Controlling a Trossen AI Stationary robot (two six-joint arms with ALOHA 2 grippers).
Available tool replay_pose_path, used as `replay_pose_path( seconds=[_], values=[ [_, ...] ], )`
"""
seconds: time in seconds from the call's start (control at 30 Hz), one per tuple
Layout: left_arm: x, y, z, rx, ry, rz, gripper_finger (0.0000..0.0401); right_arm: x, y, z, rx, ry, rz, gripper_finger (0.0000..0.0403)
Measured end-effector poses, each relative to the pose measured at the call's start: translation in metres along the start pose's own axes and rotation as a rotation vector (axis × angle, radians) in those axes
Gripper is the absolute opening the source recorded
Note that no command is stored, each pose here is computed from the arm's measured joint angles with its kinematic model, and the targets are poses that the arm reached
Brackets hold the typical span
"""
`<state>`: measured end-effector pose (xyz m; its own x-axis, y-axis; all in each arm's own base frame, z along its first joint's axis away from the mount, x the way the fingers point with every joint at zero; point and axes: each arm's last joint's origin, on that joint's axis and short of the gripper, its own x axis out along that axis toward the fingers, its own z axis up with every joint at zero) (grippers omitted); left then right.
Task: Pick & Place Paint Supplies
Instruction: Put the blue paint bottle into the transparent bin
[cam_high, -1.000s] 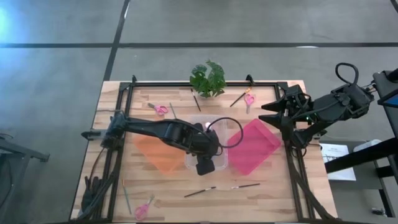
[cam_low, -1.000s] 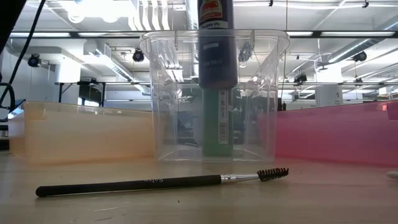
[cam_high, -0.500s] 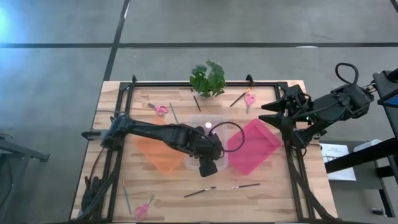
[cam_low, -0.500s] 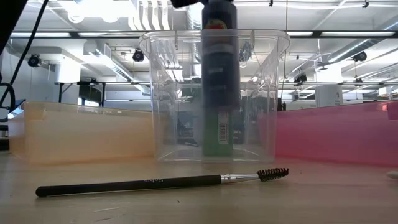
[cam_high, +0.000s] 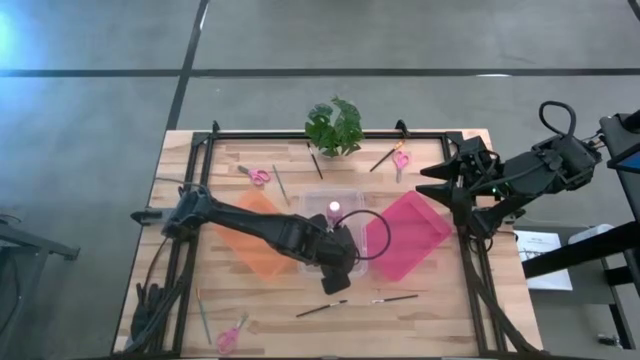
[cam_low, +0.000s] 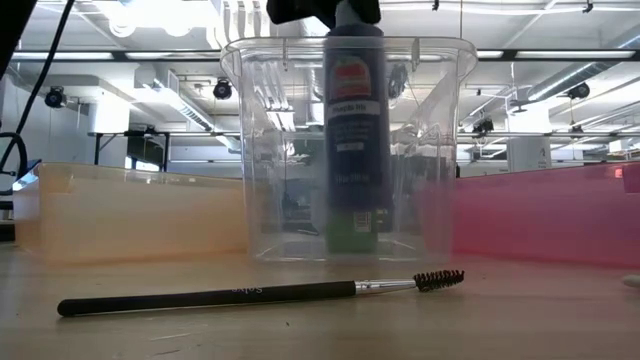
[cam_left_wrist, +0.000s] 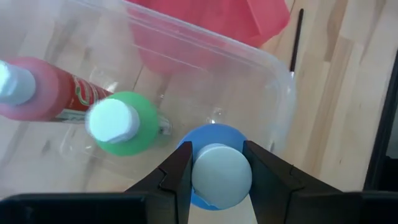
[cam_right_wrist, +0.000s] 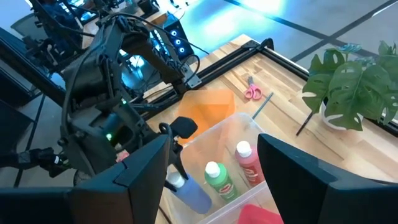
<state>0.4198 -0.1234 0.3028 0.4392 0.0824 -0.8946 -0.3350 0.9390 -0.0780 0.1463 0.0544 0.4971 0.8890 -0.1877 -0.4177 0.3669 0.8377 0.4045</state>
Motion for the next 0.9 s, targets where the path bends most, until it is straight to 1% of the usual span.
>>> replay_pose_path(
  seconds=[0.23,0.7,0.9],
  values=[
    [0.01,0.001,-0.006,-0.01,0.027,0.019,0.0122,0.0,-0.001,-0.001,-0.01,0.01,-0.011,0.0241],
    [0.011,0.002,-0.003,-0.017,0.009,0.013,0.0122,0.0,-0.001,-0.001,-0.024,0.008,-0.014,0.0241],
    [0.023,0.002,-0.007,-0.027,0.008,0.014,0.0122,0.0,-0.001,-0.001,-0.028,0.008,-0.013,0.0241]
  ],
)
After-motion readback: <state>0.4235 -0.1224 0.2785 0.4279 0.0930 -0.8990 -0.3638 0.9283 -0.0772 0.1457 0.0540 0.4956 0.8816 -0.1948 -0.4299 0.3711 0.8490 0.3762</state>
